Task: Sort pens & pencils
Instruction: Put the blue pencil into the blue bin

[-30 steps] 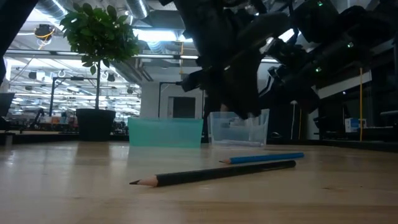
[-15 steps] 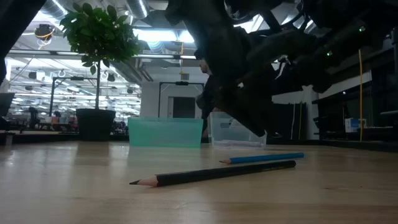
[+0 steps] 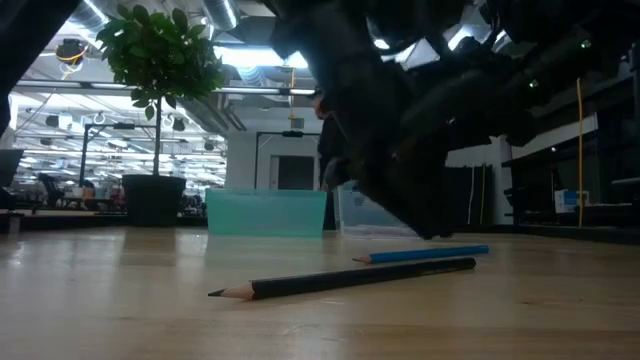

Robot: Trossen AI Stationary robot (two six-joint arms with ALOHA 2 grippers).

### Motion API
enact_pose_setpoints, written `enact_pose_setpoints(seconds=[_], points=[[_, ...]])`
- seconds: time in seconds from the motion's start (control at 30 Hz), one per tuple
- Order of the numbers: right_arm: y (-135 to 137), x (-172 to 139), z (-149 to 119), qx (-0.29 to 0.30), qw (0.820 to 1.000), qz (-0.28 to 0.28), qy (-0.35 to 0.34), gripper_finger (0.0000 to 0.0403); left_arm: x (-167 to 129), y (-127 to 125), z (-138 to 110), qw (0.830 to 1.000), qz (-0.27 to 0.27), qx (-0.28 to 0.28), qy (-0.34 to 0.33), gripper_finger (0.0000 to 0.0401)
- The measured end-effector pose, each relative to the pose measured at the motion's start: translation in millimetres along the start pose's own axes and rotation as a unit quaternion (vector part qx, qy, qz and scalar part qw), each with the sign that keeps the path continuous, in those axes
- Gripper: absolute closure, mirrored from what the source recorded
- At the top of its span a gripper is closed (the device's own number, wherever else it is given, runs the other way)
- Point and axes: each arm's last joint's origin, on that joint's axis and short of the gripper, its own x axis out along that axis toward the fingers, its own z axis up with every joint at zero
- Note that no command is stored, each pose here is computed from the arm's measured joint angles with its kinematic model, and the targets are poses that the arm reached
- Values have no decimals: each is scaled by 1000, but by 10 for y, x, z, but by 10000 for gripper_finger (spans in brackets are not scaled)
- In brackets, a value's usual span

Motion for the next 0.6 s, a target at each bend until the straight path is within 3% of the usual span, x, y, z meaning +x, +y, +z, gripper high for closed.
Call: enact_pose_setpoints(seconds=[0.6], points=[[0, 0, -5, -2, 1000, 0, 3, 354, 274, 63, -141, 998, -15, 4, 61, 314]])
